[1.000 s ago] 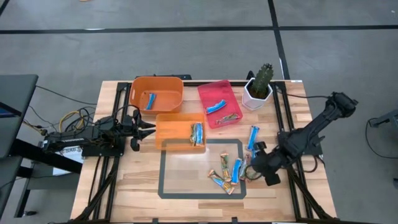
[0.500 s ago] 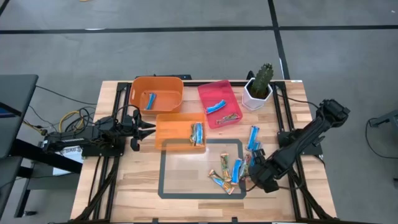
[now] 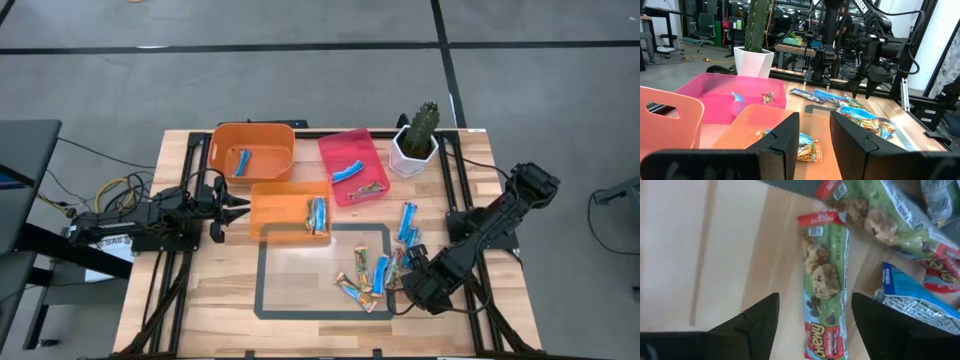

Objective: Pick and place Granola Bars by type
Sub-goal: Put the red granola bar into the red bin, then put the blue granola bar into the top orange bin

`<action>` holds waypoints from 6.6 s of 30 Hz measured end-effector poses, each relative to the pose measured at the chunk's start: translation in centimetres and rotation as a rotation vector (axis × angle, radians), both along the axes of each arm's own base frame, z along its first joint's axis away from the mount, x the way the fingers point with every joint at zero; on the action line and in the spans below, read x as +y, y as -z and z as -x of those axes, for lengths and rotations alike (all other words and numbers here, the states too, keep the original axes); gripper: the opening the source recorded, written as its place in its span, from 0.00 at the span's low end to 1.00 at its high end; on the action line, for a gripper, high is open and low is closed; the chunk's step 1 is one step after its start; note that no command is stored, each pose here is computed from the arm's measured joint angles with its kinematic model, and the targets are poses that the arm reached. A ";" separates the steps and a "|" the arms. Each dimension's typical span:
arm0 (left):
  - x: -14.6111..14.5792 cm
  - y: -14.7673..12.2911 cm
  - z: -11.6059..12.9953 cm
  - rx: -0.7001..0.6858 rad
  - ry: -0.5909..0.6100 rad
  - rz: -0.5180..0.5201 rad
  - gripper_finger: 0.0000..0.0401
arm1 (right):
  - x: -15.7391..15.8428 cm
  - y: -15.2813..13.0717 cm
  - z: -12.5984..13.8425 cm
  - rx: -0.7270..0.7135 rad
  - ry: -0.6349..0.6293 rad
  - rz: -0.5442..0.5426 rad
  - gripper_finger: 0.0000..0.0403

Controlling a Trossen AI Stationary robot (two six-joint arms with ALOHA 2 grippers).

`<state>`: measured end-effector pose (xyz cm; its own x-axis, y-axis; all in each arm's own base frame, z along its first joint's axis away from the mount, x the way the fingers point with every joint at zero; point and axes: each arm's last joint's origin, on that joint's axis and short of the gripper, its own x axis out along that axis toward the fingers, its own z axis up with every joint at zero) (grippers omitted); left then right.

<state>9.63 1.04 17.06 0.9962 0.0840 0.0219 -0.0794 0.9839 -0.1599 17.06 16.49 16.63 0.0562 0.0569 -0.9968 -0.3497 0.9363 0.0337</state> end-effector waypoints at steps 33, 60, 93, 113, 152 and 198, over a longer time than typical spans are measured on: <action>0.0 0.0 0.0 0.000 0.000 0.000 0.25 | -0.7 3.7 0.0 0.083 0.085 0.035 0.31; 0.0 0.0 0.0 0.000 0.000 0.000 0.25 | 1.9 -3.6 -4.6 -0.310 0.152 -0.594 0.06; 0.0 0.0 0.0 0.000 0.000 0.000 0.25 | -16.6 -9.7 -14.0 -1.267 0.578 -0.423 0.06; 0.0 0.0 0.0 -0.001 0.000 0.000 0.25 | -22.7 -10.2 -13.5 -1.389 0.721 -0.234 0.05; 0.0 0.0 0.0 0.000 -0.001 0.000 0.25 | -24.6 -10.3 -11.5 -0.493 -0.035 0.861 0.06; 0.0 0.0 0.0 0.000 0.000 0.000 0.25 | -25.9 -3.1 -13.0 -0.300 0.010 0.467 0.20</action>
<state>9.63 1.05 17.06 0.9962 0.0843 0.0224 -0.0797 0.9839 -0.1597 30.03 -9.40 19.71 0.3397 -0.3897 -0.8560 -0.2706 0.8311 -0.4857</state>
